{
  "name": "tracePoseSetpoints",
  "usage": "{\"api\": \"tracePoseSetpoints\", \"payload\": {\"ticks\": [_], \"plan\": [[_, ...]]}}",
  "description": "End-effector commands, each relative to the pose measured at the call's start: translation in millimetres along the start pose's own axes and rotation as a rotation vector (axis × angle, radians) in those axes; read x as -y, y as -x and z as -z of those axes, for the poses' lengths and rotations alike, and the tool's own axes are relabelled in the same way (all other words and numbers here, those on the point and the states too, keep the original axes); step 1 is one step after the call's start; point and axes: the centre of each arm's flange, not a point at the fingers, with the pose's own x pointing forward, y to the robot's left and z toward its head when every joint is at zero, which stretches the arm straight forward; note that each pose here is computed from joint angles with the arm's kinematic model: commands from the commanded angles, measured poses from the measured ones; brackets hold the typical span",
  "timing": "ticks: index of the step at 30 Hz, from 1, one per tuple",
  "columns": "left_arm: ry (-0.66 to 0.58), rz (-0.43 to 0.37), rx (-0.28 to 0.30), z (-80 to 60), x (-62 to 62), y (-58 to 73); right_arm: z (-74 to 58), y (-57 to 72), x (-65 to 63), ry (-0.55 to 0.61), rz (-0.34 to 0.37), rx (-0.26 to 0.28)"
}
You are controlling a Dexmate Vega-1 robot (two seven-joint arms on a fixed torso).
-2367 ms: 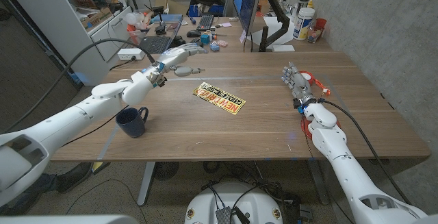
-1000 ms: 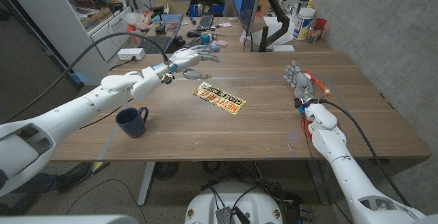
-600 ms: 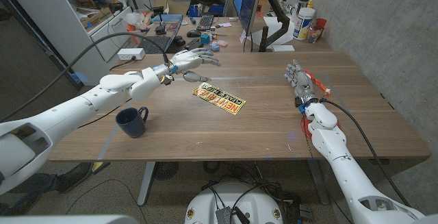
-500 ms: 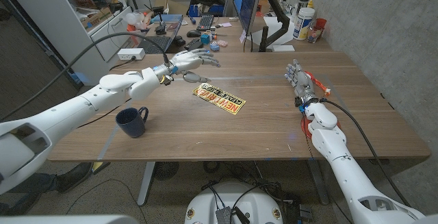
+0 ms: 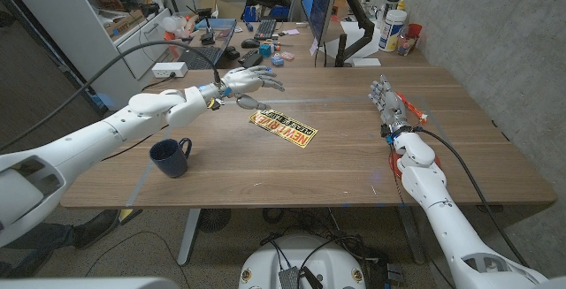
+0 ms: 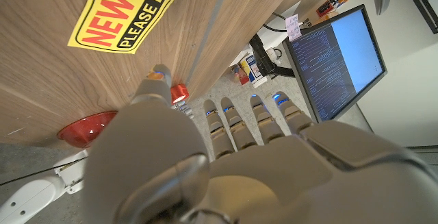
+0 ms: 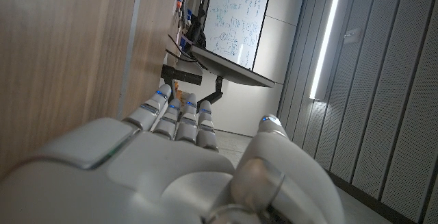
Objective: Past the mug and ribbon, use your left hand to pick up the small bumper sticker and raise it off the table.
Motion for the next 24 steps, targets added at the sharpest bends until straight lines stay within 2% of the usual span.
{"api": "tracePoseSetpoints", "payload": {"ticks": [1, 10, 24], "plan": [[-0.051, 0.023, 0.036, 0.9, 4.2, -9.3, 0.6, 3.7, 1.1, -0.009, 0.018, 0.009], [-0.059, 0.027, 0.049, -1.6, 4.1, -14.5, 2.4, 3.0, 1.8, -0.016, 0.018, 0.011], [-0.070, 0.040, 0.093, -14.6, 7.1, -20.2, -2.3, -1.1, 3.0, -0.021, 0.015, 0.030]]}}
